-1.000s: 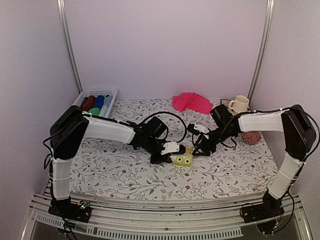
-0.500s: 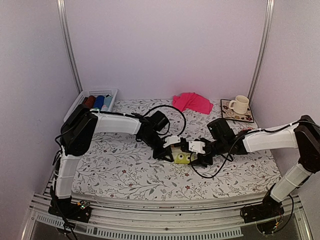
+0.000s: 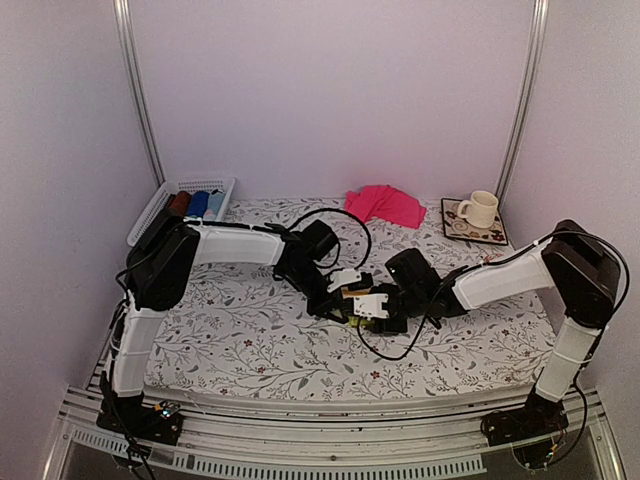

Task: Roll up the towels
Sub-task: Roll the towel at the center of the board.

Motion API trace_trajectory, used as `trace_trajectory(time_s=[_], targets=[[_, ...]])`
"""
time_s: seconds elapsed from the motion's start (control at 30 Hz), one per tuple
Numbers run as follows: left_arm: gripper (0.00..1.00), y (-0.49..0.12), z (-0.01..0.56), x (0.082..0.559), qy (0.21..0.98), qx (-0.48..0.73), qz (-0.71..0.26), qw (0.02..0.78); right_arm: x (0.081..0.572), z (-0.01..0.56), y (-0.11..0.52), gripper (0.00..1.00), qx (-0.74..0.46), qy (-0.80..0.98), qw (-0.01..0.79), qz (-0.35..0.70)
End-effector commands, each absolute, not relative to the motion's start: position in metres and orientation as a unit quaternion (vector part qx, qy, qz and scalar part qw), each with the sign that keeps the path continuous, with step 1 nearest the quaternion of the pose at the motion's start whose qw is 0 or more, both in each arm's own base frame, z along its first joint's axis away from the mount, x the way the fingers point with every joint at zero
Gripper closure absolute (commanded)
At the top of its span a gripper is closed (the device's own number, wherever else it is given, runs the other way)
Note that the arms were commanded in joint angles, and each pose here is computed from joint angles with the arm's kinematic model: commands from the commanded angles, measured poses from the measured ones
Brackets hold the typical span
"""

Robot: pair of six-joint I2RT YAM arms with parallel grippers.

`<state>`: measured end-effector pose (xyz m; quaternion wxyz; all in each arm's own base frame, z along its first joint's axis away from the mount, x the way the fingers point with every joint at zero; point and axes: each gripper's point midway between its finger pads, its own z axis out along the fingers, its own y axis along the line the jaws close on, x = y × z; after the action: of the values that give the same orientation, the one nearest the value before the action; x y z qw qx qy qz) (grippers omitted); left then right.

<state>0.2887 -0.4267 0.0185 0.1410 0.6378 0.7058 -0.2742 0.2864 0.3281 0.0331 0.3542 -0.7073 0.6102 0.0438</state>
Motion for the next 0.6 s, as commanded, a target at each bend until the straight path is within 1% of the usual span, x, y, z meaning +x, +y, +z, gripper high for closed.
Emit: trace_trajectory(time_s=[0.0,0.03,0.1,0.17,0.2,0.23,0.27,0.3,0.33,0.37,0.47,0.5,0.57], targets=[[1.00,-0.404,-0.021,0.275,0.733,0.626,-0.256,0.073,0.301,0.025,0.329,0.48,-0.708,0.614,0.348,0.003],[0.98,-0.403,-0.021,0.276,0.734,0.626,-0.254,0.074,0.300,0.024,0.329,0.53,-0.710,0.614,0.345,0.004],[0.93,-0.400,-0.020,0.279,0.736,0.625,-0.248,0.076,0.297,0.024,0.329,0.66,-0.709,0.617,0.340,0.012],[0.90,-0.396,-0.018,0.284,0.741,0.621,-0.243,0.082,0.294,0.022,0.327,0.76,-0.709,0.624,0.330,0.017],[0.85,-0.394,-0.016,0.287,0.743,0.619,-0.240,0.086,0.291,0.020,0.326,0.79,-0.707,0.628,0.323,0.023],[0.78,-0.391,-0.014,0.291,0.747,0.615,-0.235,0.091,0.289,0.020,0.326,0.85,-0.705,0.633,0.319,0.029],[0.71,-0.387,-0.012,0.295,0.751,0.611,-0.231,0.096,0.287,0.020,0.325,0.87,-0.704,0.636,0.316,0.035],[0.69,-0.384,-0.009,0.299,0.753,0.609,-0.228,0.102,0.285,0.021,0.325,0.89,-0.700,0.640,0.314,0.042],[0.63,-0.381,-0.004,0.303,0.756,0.605,-0.225,0.109,0.282,0.020,0.325,0.89,-0.698,0.644,0.309,0.049],[0.54,-0.377,0.000,0.307,0.759,0.601,-0.221,0.116,0.279,0.021,0.325,0.90,-0.696,0.648,0.304,0.057],[0.23,-0.365,0.018,0.319,0.762,0.595,-0.207,0.152,0.272,0.024,0.326,0.90,-0.689,0.658,0.295,0.079],[0.15,-0.362,0.030,0.324,0.759,0.594,-0.201,0.174,0.270,0.025,0.327,0.90,-0.688,0.659,0.292,0.085],[0.08,-0.354,0.041,0.332,0.758,0.592,-0.184,0.203,0.266,0.026,0.327,0.90,-0.684,0.666,0.282,0.100]])
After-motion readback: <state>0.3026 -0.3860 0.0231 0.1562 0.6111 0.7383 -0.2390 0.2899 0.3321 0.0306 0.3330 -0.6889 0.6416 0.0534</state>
